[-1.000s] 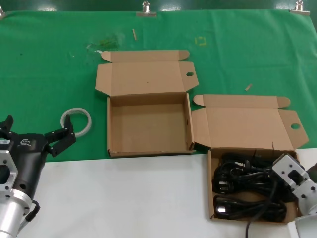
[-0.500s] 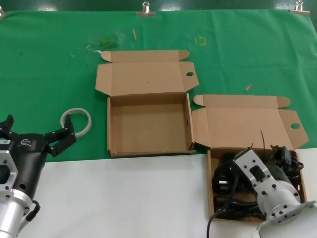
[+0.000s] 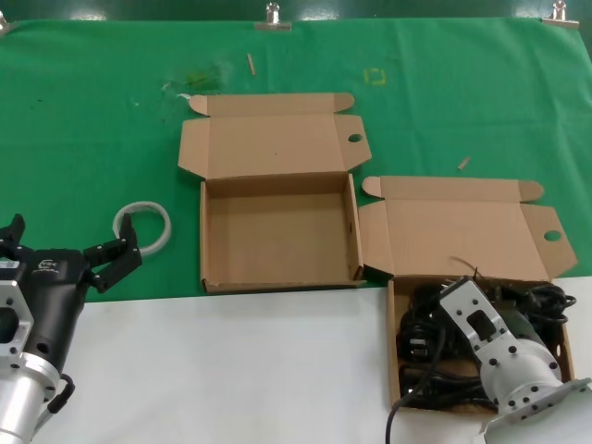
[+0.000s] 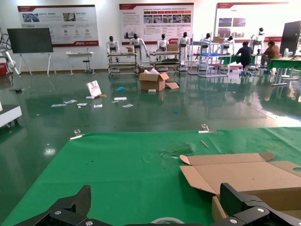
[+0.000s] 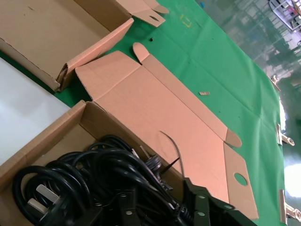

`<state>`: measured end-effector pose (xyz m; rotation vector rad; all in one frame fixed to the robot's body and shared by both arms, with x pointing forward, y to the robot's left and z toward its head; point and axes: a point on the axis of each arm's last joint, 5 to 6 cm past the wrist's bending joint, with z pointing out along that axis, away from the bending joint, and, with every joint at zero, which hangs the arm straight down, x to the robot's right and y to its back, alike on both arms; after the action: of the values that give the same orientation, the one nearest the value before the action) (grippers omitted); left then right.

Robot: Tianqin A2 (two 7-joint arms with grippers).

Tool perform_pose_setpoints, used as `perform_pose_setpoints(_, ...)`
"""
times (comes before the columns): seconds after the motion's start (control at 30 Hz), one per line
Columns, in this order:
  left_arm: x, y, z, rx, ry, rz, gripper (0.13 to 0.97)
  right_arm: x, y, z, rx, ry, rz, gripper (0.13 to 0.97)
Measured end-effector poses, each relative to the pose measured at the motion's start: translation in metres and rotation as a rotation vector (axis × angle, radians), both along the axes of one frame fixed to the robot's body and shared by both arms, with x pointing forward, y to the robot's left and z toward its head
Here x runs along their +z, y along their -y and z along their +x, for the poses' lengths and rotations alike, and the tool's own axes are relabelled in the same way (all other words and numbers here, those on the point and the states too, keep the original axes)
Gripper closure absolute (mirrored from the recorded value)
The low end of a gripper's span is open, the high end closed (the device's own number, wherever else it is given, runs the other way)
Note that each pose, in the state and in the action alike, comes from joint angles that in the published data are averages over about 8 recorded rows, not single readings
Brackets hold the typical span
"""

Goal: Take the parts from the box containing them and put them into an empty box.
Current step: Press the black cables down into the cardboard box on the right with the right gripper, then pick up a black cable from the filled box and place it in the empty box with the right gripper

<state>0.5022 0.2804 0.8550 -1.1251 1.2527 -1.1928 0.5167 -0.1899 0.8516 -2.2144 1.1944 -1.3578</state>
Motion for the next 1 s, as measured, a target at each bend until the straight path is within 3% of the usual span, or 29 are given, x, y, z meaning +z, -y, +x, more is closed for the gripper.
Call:
perform_pose_setpoints(0.33,0.0000,0.0000,0.0000,0.000,0.000,0.000,0.132,0.003,0.004,-0.007,-0.013,0.004,0.002,0.817)
perform_pose_setpoints(0.63,0.0000,0.0000,0.0000,0.000,0.000,0.000,0.132,0.006,0.008,-0.011,-0.025,0.011,0.004,0.914)
perform_pose_setpoints(1.0,0.0000,0.0000,0.0000,0.000,0.000,0.000,0.132,0.031,0.011,-0.019,-0.042,0.044,-0.007,0.926)
